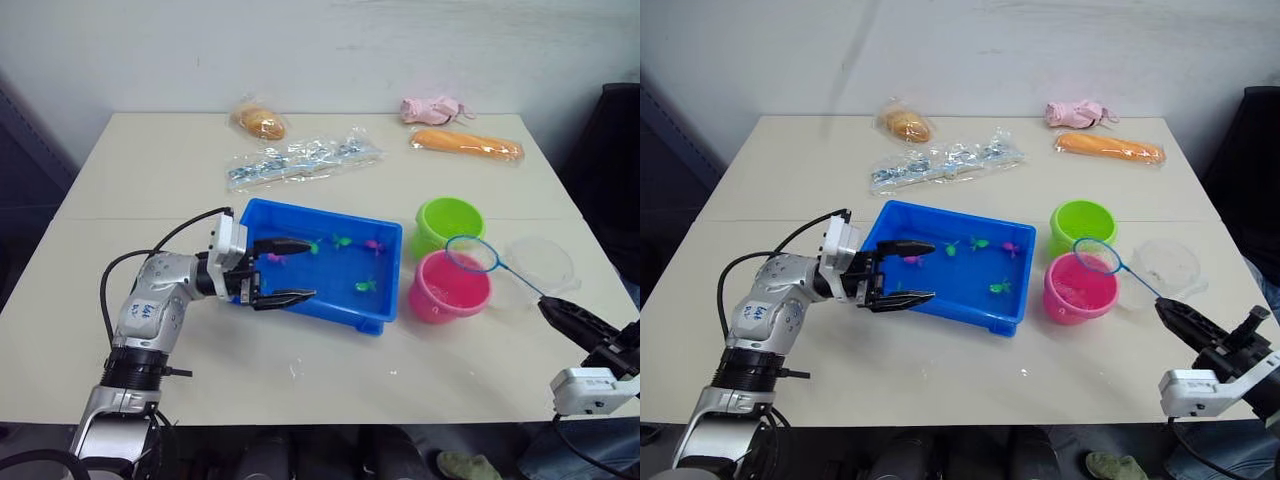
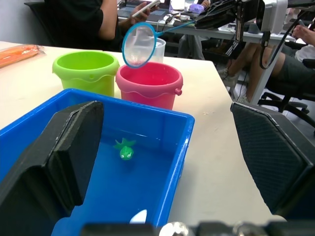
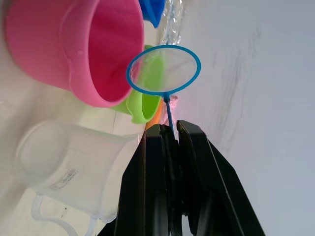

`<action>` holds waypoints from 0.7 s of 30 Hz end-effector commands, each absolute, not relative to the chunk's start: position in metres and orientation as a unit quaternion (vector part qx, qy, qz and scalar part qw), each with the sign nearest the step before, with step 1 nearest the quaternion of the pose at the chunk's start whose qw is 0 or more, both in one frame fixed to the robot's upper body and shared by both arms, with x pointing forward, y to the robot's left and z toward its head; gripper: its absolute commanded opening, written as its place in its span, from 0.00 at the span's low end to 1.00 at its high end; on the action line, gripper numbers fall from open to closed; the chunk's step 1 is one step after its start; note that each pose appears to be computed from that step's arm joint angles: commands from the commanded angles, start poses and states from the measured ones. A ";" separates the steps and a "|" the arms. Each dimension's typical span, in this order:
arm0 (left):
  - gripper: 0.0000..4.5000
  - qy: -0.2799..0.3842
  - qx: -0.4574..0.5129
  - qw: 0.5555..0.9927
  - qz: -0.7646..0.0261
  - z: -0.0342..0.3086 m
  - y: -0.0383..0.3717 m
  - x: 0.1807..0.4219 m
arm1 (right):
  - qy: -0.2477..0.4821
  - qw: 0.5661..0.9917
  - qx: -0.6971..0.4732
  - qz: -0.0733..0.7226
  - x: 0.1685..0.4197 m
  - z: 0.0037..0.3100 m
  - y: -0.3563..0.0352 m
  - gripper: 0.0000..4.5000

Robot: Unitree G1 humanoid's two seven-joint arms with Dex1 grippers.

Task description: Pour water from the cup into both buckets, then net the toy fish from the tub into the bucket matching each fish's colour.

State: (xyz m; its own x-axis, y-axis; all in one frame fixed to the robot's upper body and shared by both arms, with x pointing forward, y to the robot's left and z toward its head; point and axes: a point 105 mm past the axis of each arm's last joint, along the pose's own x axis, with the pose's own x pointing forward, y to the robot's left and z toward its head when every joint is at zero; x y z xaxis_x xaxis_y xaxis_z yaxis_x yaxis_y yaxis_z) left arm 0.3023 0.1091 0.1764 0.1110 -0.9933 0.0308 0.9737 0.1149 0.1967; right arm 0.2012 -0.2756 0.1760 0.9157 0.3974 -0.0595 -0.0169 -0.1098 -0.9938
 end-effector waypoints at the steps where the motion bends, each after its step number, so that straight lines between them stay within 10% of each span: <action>1: 0.99 -0.088 0.078 0.749 -0.653 0.186 0.118 0.305 | -0.182 0.743 -0.623 0.165 0.201 0.205 -0.251 0.00; 9: 0.99 -0.081 0.079 0.756 -0.645 0.182 0.124 0.303 | -0.146 0.923 -0.190 0.302 0.223 0.239 -0.180 0.00; 21: 0.99 -0.074 0.096 0.777 -0.617 0.186 0.141 0.298 | 0.190 0.938 0.063 0.283 0.239 0.186 -0.150 0.00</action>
